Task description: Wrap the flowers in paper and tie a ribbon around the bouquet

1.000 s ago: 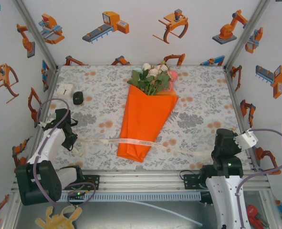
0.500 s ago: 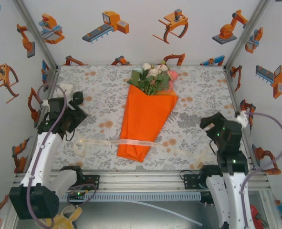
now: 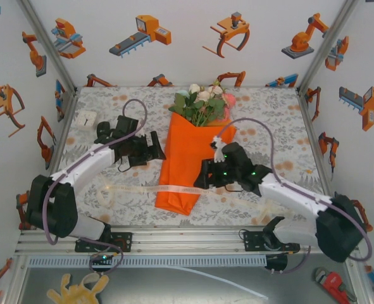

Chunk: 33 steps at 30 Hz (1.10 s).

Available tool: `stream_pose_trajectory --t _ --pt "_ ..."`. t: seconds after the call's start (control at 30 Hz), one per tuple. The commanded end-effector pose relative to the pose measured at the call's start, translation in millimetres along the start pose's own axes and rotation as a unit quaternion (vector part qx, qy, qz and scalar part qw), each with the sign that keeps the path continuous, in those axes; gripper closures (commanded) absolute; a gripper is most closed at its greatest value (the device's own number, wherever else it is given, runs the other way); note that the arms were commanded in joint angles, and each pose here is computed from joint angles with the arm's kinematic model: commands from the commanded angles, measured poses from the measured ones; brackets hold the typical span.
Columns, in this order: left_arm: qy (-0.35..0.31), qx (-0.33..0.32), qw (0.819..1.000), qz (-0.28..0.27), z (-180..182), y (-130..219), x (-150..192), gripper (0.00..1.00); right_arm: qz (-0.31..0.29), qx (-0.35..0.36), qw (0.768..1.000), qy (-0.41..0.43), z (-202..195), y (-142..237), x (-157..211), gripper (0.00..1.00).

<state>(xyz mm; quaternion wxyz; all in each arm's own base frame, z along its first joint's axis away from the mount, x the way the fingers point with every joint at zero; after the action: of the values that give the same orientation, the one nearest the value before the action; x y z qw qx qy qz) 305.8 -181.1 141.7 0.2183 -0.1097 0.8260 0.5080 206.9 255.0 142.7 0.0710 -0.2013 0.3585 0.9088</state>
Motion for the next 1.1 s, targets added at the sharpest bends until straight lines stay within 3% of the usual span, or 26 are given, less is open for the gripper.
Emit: stream_pose_trajectory --t 0.0,0.2,0.3,0.6,0.73,0.87,1.07 --pt "-0.026 0.012 1.0 -0.006 -8 -5 -6 0.08 -0.003 -0.063 0.989 0.134 45 -21 -11 0.35" --pt "-0.026 -0.001 1.0 -0.004 -2 -7 -1 0.01 0.037 -0.074 0.981 0.177 58 -63 -8 0.37" --pt "-0.028 -0.01 1.0 -0.008 1 -6 0 0.01 0.062 -0.092 0.978 0.179 61 -71 6 0.43" --pt "-0.027 -0.014 0.999 -0.02 1 2 -1 0.03 0.118 -0.15 0.972 0.135 92 -69 51 0.89" --pt "-0.024 -0.02 0.999 -0.01 4 -1 2 0.03 0.136 -0.177 0.969 0.106 102 -71 77 0.91" --pt "-0.02 -0.022 1.0 -0.009 5 -1 4 0.03 0.156 -0.14 0.971 0.112 92 -81 104 0.91" --pt "-0.024 -0.005 1.0 -0.003 1 -4 8 0.03 0.124 -0.114 0.977 0.131 90 -67 100 0.86"
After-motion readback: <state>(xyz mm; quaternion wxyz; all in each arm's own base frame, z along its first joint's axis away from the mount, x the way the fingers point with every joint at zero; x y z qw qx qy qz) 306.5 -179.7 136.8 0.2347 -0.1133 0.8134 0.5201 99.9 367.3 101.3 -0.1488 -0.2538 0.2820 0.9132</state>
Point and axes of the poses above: each hand's point on the last joint's axis, 136 mm out from that joint toward the fingers, its own y axis back along the fingers, its own z axis along the line the jaws close on, x = y × z, the point moved 3 cm from there along y, back along the fingers, and after that the axes turned 11 degrees about -y, right-handed, at the moved point
